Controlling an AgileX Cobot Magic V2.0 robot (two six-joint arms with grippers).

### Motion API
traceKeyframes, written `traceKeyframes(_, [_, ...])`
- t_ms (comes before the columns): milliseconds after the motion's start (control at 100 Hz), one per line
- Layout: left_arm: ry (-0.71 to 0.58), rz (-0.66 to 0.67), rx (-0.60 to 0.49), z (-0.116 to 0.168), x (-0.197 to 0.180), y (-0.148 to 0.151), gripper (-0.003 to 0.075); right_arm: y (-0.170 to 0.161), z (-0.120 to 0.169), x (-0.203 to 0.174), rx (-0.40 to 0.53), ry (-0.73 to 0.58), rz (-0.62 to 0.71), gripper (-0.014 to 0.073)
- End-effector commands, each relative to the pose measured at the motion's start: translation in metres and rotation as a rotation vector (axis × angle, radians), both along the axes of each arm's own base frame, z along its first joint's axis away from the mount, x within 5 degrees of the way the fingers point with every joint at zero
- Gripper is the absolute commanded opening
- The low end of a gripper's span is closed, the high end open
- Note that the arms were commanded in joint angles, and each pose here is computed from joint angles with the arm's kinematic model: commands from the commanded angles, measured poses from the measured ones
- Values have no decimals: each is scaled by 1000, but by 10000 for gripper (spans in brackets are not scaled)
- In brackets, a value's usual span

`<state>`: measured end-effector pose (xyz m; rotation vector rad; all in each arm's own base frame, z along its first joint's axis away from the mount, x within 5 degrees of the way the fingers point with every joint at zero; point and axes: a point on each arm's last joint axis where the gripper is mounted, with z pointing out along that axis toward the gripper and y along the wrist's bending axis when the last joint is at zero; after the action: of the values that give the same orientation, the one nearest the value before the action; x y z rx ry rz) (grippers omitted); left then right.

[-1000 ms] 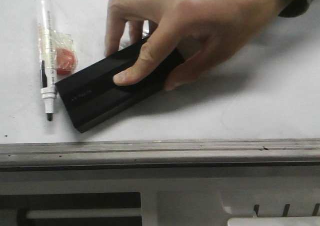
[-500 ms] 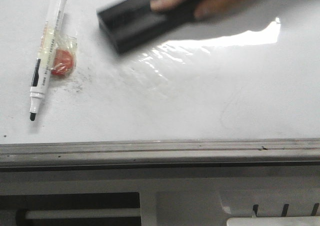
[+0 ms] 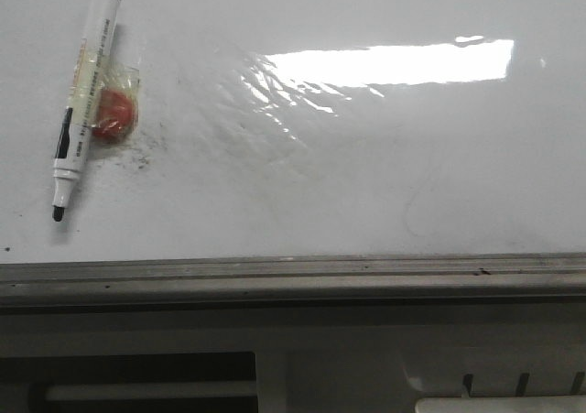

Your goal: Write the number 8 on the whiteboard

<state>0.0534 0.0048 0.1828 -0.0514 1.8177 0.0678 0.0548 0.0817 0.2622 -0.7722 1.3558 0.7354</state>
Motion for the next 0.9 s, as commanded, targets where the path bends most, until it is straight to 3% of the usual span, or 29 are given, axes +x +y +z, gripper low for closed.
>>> traceKeyframes(0, [-49, 2, -4, -5, 0, 0, -20, 0, 16, 0, 72, -79, 1, -63])
traceKeyframes(550, [-49, 1, -2, -5, 0, 0, -20, -1, 10, 1, 53, -91, -22, -63])
traceKeyframes(890, [-49, 1, -2, -5, 0, 0, -20, -29, -18, 14, 177, -264, -338, -63])
